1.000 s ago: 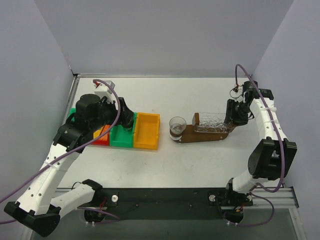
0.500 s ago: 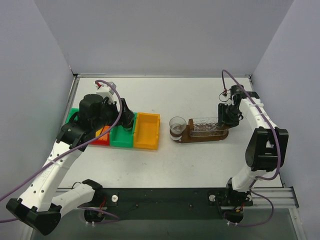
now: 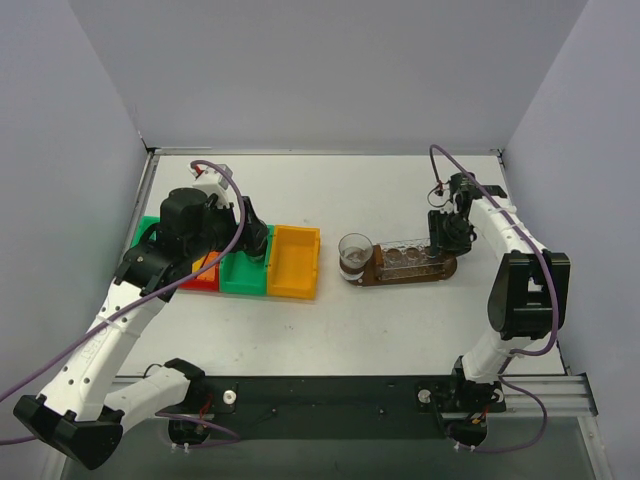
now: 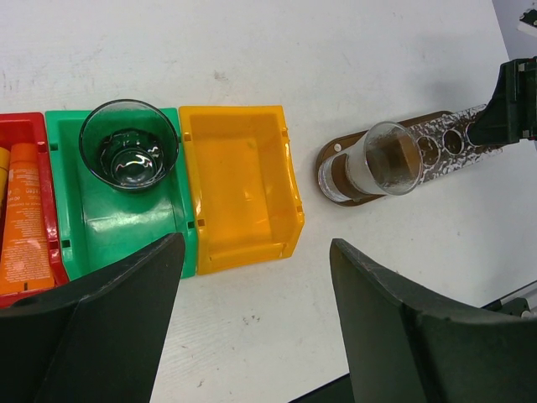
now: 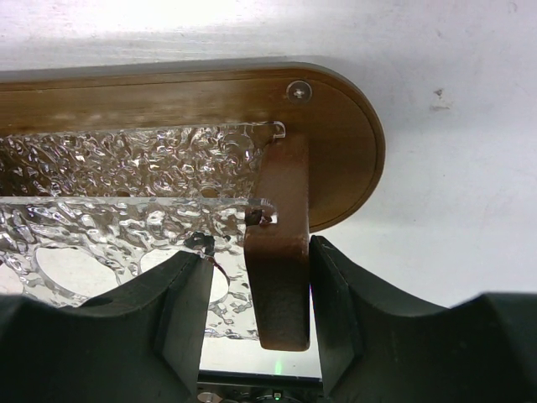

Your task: Prepare toiletry sets of a toothbrush and toothpaste on the tray

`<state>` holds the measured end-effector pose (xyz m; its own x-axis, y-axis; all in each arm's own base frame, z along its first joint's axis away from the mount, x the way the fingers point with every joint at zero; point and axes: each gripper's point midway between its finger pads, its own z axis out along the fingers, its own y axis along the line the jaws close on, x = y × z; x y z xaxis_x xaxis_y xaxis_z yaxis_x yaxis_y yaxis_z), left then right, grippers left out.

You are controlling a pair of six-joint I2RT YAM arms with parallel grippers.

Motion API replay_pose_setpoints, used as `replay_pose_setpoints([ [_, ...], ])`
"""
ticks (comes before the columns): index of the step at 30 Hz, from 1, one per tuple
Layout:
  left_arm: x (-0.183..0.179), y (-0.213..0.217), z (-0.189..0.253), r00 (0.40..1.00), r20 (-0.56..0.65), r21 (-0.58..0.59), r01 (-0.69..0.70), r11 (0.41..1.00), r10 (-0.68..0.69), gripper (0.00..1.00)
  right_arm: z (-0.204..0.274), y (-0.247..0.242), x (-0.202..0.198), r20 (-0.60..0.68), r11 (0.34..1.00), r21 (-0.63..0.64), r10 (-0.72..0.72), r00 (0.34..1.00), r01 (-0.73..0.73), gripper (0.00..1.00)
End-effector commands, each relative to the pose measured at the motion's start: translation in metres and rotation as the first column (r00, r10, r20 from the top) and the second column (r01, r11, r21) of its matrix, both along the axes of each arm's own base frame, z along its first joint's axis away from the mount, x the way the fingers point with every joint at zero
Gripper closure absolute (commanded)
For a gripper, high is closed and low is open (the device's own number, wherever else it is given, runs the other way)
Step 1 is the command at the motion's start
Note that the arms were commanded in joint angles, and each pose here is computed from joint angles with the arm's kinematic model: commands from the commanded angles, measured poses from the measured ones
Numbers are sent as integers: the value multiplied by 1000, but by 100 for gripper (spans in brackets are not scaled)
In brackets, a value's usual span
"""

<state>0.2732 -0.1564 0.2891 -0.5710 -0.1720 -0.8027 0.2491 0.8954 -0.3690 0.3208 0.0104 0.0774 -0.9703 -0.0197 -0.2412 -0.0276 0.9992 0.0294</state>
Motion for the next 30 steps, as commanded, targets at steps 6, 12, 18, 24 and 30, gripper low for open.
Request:
replay_pose_setpoints([
  [6,6,1,13,999,46,-28,-21,999,22,20,-9,14,-9,-26,1000,-2,11,1000,-11,100],
  [12,5,2,12,999,44,-28,-23,999,24,20,-11,13,-9,-32,1000,-10,1,999,-1,100],
  [18,4,3,11,999,42,-25,-24,999,25,20,-13,13,-10,-36,1000,-7,-6,999,6,100],
  [24,4,4,10,999,42,-25,-25,999,26,20,-14,15,-11,-42,1000,-4,-5,999,5,100],
  [30,3,4,9,999,39,-25,-24,999,25,20,-16,17,-12,-47,1000,-4,1,999,-1,100],
])
